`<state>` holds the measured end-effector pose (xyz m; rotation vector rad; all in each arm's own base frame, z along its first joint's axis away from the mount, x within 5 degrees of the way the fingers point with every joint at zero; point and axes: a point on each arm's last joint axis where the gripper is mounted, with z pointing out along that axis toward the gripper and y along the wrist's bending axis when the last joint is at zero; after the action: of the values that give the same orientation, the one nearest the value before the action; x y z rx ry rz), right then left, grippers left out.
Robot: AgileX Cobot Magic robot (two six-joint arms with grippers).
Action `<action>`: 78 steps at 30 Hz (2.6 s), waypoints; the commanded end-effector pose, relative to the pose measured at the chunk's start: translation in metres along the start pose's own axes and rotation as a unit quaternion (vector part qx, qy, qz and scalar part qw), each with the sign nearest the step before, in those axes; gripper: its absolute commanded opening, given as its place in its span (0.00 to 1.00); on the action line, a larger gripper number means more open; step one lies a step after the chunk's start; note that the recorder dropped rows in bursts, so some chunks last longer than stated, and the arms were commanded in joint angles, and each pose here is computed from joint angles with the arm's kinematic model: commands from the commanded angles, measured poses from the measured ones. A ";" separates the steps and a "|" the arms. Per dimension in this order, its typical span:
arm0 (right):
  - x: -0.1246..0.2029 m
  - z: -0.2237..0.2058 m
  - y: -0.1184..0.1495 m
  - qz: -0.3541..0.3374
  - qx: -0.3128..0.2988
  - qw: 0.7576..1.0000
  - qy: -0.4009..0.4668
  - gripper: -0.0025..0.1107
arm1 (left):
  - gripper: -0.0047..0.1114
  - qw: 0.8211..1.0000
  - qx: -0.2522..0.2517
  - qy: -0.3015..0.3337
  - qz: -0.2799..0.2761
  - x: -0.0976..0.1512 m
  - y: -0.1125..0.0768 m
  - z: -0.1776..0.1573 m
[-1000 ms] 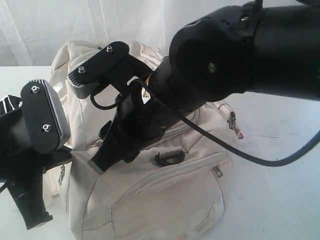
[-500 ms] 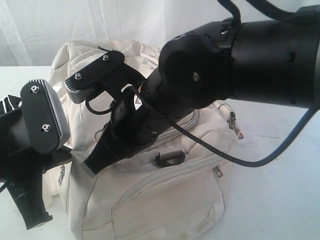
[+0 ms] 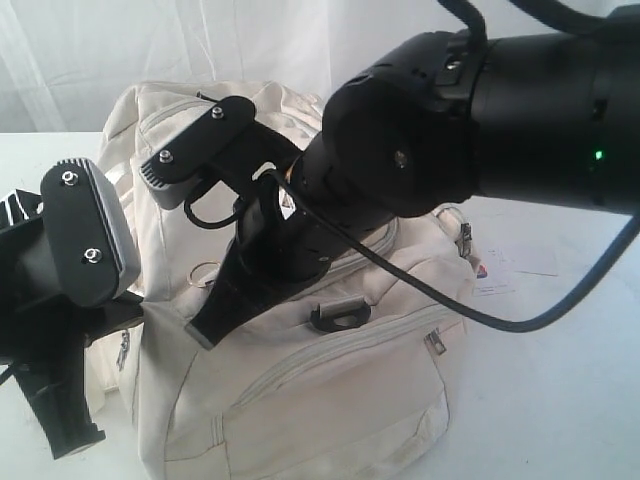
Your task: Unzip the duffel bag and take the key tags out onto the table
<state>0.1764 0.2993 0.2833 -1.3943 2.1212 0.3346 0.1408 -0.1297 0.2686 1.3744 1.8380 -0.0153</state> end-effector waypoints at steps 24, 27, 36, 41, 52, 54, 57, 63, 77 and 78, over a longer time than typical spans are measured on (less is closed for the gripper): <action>-0.010 -0.019 0.001 0.058 -0.015 0.997 -0.041 0.36 | 0.04 0.999 -0.011 -0.042 -0.009 -0.008 0.002 -0.007; -0.010 -0.020 0.001 0.058 -0.015 0.997 -0.037 0.36 | 0.04 0.999 -0.011 -0.042 -0.009 -0.008 0.002 -0.007; -0.009 -0.015 0.004 0.049 -0.049 0.997 -0.026 0.36 | 0.04 0.999 -0.011 -0.042 -0.009 -0.008 0.002 -0.007; -0.011 -0.025 -0.018 0.068 -0.098 0.992 -0.034 0.36 | 0.04 0.999 -0.011 -0.042 -0.009 -0.008 0.002 -0.007; -0.001 -0.017 -0.040 0.100 -0.209 0.973 -0.020 0.36 | 0.04 0.999 -0.011 -0.043 -0.010 -0.008 0.002 -0.007; -0.002 -0.016 -0.040 0.095 -0.212 0.972 -0.025 0.36 | 0.04 0.999 -0.011 -0.043 -0.010 -0.008 0.002 -0.007; -0.003 -0.014 -0.039 0.090 -0.219 0.971 -0.030 0.36 | 0.04 0.999 -0.011 -0.043 -0.010 -0.008 0.002 -0.007; 0.000 -0.001 -0.039 0.072 -0.223 0.972 -0.020 0.36 | 0.04 0.999 -0.012 -0.044 -0.010 -0.008 0.002 -0.007; -0.003 0.008 -0.035 0.061 -0.221 0.973 -0.028 0.36 | 0.04 0.999 -0.012 -0.044 -0.010 -0.008 0.002 -0.007; -0.003 0.008 -0.035 0.063 -0.222 0.972 -0.029 0.36 | 0.04 0.999 -0.012 -0.044 -0.010 -0.008 0.002 -0.007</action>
<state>0.2135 0.2888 0.2804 -1.4524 2.1931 0.9276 0.1408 -0.1297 0.2686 1.3744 1.8380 -0.0153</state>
